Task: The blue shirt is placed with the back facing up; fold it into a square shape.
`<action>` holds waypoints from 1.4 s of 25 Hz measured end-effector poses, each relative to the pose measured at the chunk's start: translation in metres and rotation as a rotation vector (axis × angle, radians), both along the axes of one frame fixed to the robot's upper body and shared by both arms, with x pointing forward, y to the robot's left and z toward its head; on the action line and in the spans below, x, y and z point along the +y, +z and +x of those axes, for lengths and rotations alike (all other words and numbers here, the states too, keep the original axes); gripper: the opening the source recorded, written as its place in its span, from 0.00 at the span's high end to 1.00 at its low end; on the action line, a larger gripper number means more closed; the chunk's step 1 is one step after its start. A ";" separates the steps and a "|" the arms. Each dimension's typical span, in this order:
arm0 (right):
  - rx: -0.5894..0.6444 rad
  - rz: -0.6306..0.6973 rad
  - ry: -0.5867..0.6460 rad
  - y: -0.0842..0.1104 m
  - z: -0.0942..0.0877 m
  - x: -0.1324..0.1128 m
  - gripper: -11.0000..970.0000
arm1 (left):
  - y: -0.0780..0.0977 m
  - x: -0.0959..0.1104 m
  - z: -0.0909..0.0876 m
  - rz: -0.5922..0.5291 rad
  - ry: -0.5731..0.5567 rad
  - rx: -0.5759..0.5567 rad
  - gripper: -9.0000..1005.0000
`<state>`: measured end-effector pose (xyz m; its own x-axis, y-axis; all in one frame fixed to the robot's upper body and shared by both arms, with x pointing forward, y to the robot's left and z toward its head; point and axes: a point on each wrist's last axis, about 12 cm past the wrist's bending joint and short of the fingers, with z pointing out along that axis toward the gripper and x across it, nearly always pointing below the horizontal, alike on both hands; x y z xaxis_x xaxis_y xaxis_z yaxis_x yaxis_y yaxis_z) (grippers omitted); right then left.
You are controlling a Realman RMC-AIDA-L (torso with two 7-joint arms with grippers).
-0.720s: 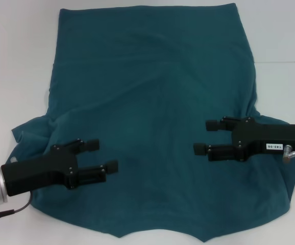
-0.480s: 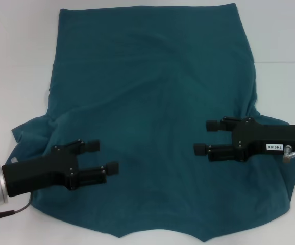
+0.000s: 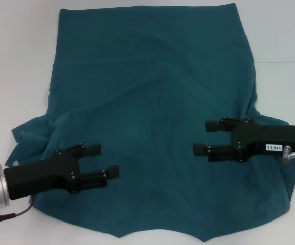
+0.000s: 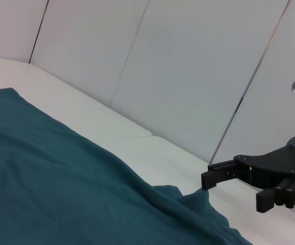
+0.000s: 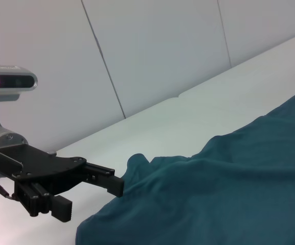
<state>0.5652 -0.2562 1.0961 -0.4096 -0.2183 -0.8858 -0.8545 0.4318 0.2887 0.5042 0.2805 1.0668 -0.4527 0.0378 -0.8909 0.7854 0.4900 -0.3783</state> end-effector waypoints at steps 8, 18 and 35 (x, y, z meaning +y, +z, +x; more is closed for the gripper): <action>-0.004 0.000 0.000 0.000 0.000 0.000 0.03 | 0.000 0.002 0.002 0.002 0.032 0.001 0.07; -0.005 0.009 -0.010 0.002 0.002 0.000 0.03 | -0.005 0.019 0.020 0.021 0.250 0.083 0.07; -0.012 0.011 -0.022 0.003 0.007 0.007 0.03 | -0.014 0.076 0.015 -0.019 0.627 0.158 0.07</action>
<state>0.5727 -0.2487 1.0989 -0.4036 -0.1998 -0.8929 -0.8482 0.4475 0.2833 0.5190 0.3564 1.0530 -0.5099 -0.2913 -0.8094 0.2863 0.8298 -0.4790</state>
